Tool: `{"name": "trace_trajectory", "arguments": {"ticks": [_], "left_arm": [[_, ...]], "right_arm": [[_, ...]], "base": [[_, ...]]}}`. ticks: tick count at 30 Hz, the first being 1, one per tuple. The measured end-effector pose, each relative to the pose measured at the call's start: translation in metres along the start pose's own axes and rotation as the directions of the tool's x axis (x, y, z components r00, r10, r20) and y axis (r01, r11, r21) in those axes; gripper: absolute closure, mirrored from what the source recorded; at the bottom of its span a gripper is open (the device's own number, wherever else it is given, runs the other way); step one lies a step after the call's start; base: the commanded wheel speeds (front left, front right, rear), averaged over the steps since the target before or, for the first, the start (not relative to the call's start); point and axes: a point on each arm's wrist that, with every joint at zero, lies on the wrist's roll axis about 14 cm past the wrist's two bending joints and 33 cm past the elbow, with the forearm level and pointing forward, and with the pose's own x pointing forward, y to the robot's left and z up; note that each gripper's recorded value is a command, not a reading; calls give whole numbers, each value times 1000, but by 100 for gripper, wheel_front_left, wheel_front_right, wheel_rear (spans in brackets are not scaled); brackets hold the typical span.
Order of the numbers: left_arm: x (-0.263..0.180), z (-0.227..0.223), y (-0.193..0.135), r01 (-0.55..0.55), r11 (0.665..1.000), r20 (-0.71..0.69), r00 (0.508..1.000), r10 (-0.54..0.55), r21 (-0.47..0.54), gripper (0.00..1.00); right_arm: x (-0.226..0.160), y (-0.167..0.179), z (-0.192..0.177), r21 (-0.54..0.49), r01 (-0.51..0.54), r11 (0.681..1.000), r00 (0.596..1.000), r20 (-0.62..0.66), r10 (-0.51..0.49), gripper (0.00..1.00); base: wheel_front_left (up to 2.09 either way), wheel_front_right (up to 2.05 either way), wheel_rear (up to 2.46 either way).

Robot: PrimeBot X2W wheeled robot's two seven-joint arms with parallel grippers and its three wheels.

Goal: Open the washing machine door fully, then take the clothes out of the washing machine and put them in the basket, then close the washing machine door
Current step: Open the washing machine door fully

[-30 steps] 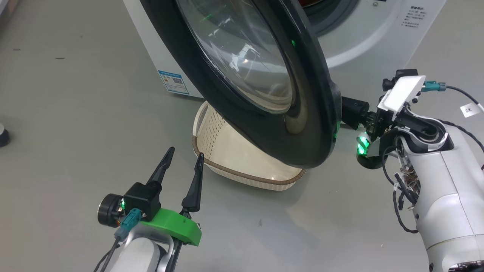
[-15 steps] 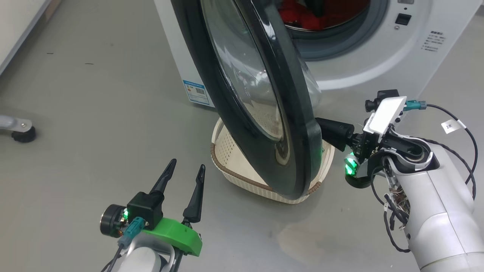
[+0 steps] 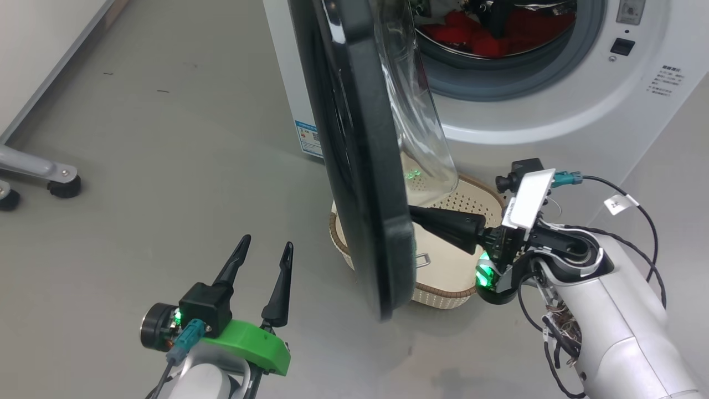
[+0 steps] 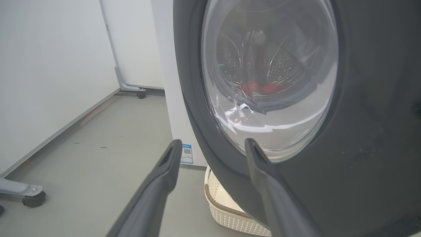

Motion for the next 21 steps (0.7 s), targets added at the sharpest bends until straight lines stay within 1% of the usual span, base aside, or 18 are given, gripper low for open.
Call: {"name": "trace_trajectory", "arguments": {"ticks": [5, 13, 17, 21], "left_arm": [[-5, 0, 7, -25, 1000, 0, 1000, 25, -3, 0], [-7, 2, 11, -38, 999, 6, 999, 38, -3, 0], [-8, 3, 12, -42, 999, 10, 999, 42, -4, 0], [-9, 3, 14, -52, 999, 10, 999, 52, -4, 0]], "right_arm": [[12, 7, -16, -2, -26, 1000, 998, -54, 26, 100], [22, 8, -29, 6, -40, 999, 996, -78, 40, 100], [25, 10, -33, 9, -47, 999, 996, -80, 47, 100], [25, 9, -31, 15, -49, 999, 997, -51, 50, 100]], "base": [[0, 0, 0], [0, 0, 0], [0, 0, 0], [0, 0, 0]]}}
